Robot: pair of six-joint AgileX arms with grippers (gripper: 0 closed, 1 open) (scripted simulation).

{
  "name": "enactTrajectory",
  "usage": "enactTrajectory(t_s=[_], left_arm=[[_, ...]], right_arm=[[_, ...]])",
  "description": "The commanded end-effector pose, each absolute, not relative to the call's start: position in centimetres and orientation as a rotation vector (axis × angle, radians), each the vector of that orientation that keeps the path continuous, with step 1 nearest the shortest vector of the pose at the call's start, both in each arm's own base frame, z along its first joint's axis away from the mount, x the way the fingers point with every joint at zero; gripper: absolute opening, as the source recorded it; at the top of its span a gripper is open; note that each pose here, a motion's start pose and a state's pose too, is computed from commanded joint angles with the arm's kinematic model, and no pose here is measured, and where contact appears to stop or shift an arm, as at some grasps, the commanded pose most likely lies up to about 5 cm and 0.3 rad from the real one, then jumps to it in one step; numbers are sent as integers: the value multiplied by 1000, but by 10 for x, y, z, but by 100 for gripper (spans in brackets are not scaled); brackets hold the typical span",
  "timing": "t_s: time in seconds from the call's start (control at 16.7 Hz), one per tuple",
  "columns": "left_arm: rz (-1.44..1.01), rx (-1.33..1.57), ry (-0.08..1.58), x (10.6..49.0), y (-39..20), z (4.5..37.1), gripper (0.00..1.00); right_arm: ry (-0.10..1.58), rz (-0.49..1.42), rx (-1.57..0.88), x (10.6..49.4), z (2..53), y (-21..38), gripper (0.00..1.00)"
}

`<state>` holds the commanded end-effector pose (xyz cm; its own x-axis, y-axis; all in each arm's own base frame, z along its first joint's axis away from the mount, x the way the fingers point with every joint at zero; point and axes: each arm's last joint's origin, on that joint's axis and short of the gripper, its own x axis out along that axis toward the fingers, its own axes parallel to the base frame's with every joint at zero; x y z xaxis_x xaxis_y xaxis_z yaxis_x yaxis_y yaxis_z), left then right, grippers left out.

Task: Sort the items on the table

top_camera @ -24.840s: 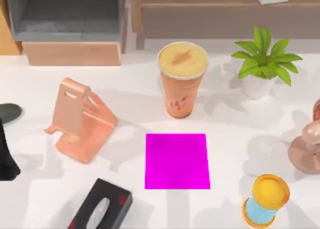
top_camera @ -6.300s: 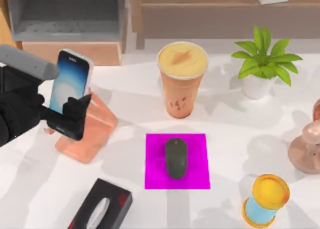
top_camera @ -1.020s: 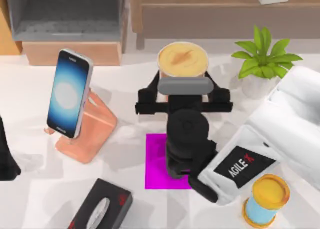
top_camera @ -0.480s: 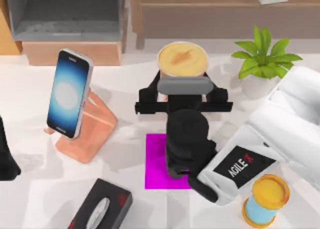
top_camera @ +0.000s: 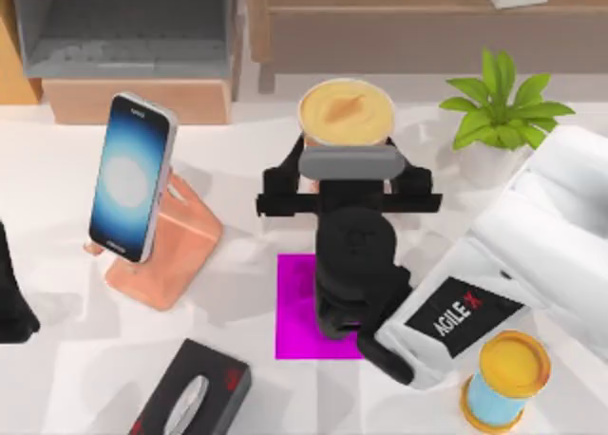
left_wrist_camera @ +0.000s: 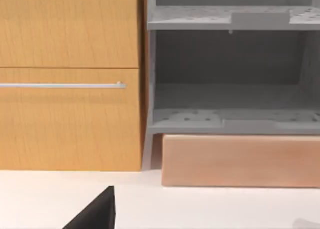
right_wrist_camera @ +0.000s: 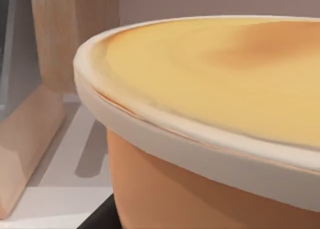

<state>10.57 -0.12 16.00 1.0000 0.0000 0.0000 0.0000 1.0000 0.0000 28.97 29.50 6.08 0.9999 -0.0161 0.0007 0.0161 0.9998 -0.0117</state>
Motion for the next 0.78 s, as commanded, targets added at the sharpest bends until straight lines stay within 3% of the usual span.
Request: enactTrajectory(t_s=[0.78], left_arm=[[0, 0, 0, 106, -1, 160, 100]], right_arm=[[-10, -19, 2, 292, 74, 294, 0]])
